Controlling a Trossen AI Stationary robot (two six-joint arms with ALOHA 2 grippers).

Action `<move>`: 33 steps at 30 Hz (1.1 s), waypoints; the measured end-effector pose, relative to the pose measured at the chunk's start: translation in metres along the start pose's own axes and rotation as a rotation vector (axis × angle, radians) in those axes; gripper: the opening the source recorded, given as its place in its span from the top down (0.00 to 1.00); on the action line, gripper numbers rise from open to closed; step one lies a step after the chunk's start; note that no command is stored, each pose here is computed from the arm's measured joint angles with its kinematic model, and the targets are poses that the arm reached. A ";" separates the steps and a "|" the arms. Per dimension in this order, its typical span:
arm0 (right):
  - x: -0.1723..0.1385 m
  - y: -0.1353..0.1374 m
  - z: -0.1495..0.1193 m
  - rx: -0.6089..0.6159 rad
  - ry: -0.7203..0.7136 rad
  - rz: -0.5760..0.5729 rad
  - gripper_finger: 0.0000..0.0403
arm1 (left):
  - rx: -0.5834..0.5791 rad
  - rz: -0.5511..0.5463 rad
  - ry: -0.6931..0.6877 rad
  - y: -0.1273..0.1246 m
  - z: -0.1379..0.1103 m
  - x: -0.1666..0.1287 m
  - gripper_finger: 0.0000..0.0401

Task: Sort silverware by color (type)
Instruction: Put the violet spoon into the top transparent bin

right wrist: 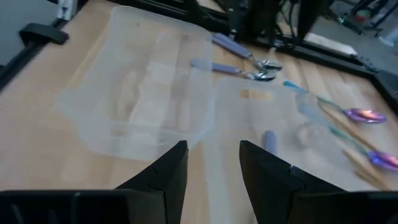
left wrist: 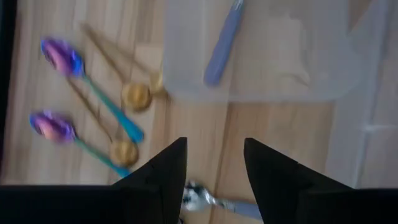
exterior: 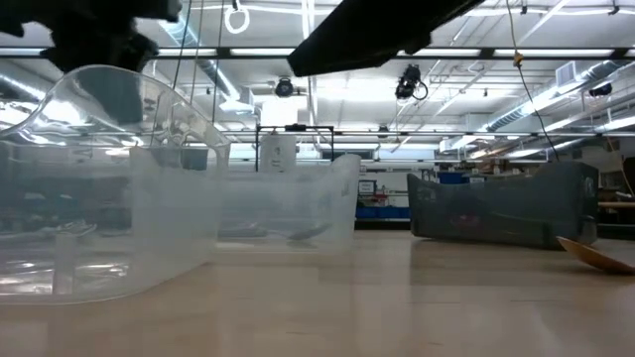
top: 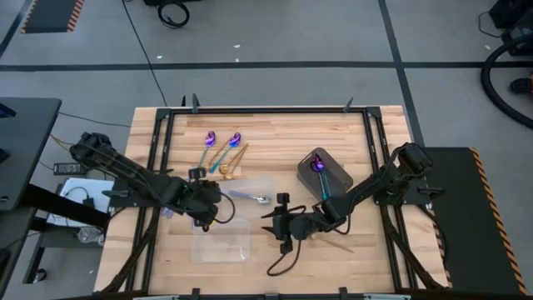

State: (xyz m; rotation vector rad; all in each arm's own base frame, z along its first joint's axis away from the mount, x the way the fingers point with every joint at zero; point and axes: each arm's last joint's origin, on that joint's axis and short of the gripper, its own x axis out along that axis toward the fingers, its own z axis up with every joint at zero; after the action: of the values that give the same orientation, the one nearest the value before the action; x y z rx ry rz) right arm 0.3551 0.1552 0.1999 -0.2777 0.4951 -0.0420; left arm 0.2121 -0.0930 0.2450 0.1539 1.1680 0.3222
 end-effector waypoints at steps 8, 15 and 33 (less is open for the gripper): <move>0.014 -0.027 0.003 -0.021 -0.029 0.013 0.61 | -0.206 0.031 0.119 0.002 -0.025 0.003 0.58; 0.023 -0.042 0.002 -0.002 -0.043 0.089 0.61 | -0.375 0.052 0.254 0.002 -0.046 0.020 0.59; 0.036 -0.050 -0.004 0.010 -0.068 0.164 0.61 | -0.623 0.030 0.550 0.000 -0.085 0.050 0.59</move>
State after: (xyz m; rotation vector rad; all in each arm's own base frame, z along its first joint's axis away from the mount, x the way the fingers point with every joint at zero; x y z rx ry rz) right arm 0.3865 0.1023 0.1938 -0.2270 0.4485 0.1238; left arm 0.1518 -0.0806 0.1680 -0.4922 1.5475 0.7704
